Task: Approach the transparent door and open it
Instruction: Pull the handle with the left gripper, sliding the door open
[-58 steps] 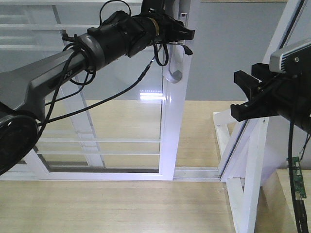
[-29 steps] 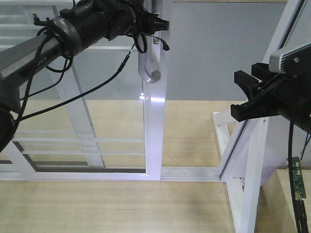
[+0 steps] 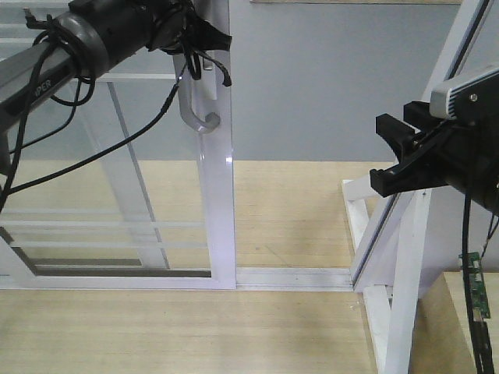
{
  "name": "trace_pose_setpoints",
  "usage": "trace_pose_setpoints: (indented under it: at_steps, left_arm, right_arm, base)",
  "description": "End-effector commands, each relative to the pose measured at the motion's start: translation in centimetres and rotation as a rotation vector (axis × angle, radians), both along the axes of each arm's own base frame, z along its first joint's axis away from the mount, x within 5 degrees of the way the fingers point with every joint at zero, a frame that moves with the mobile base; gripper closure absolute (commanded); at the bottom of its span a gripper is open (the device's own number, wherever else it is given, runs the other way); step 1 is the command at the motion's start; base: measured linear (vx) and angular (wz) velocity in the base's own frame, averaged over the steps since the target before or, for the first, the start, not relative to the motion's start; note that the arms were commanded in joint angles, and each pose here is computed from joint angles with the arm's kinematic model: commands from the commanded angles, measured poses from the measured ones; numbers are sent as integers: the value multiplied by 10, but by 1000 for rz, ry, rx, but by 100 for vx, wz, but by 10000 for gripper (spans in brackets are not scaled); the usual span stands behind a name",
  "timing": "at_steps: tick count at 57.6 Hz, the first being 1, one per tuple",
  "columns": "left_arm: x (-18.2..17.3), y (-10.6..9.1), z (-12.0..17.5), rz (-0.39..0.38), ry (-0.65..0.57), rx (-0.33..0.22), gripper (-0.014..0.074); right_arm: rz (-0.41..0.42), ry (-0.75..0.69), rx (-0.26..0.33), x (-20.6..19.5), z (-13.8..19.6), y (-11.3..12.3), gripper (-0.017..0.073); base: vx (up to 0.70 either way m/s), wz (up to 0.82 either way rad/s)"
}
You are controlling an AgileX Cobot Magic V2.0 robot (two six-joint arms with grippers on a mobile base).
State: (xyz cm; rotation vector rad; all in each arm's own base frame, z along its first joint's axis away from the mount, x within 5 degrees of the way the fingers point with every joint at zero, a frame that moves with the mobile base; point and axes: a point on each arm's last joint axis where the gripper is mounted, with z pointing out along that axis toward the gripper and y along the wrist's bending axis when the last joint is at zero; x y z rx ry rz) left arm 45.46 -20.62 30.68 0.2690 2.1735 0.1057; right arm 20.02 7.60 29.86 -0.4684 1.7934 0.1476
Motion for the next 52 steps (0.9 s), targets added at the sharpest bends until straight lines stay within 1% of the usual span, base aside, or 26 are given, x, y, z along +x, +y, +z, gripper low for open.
trace_pose_setpoints:
  at_steps: [1,7,14,15,19,22,24,28,33,36,41,45,52]
  left_arm:
    - [-13,6,46,-59,-149,-60,168]
    - [-19,23,40,-73,-156,-73,168]
    - [-36,48,36,-99,-193,-142,168]
    - [-38,51,35,-97,-193,-143,168]
    - [-46,66,35,-128,-250,-174,168]
    - [-50,76,33,-131,-272,-191,168]
    - [-52,85,31,-119,-273,-196,168]
    - [-56,102,26,-67,-248,-200,168]
    - [-61,119,20,-26,-224,-188,168]
    - [-66,123,17,-21,-218,-186,168]
    - [-75,123,16,-40,-225,-195,168]
    - [-84,118,14,-78,-243,-210,168]
    - [-92,112,10,-152,-304,-261,168]
  right_arm:
    - [-2,-93,23,1,18,0,277]
    - [2,-68,8,1,16,0,277]
    - [3,-63,0,0,15,0,277]
    - [3,-65,0,0,15,0,277]
    - [3,-65,1,0,15,0,277]
    - [3,-63,0,0,15,0,277]
    - [3,-63,0,0,15,0,277]
    - [3,-64,0,0,15,0,277]
    - [3,-64,1,0,15,0,277]
    - [3,-64,1,0,15,0,277]
    - [3,-64,1,0,15,0,277]
    - [3,-64,1,0,15,0,277]
    - [3,-62,0,0,15,0,277]
  base:
    - [0,0]
    - [0,0]
    - [0,0]
    - [0,0]
    - [0,0]
    - [0,0]
    - [0,0]
    - [0,0]
    - [0,0]
    - [0,0]
    - [0,0]
    - [0,0]
    - [0,0]
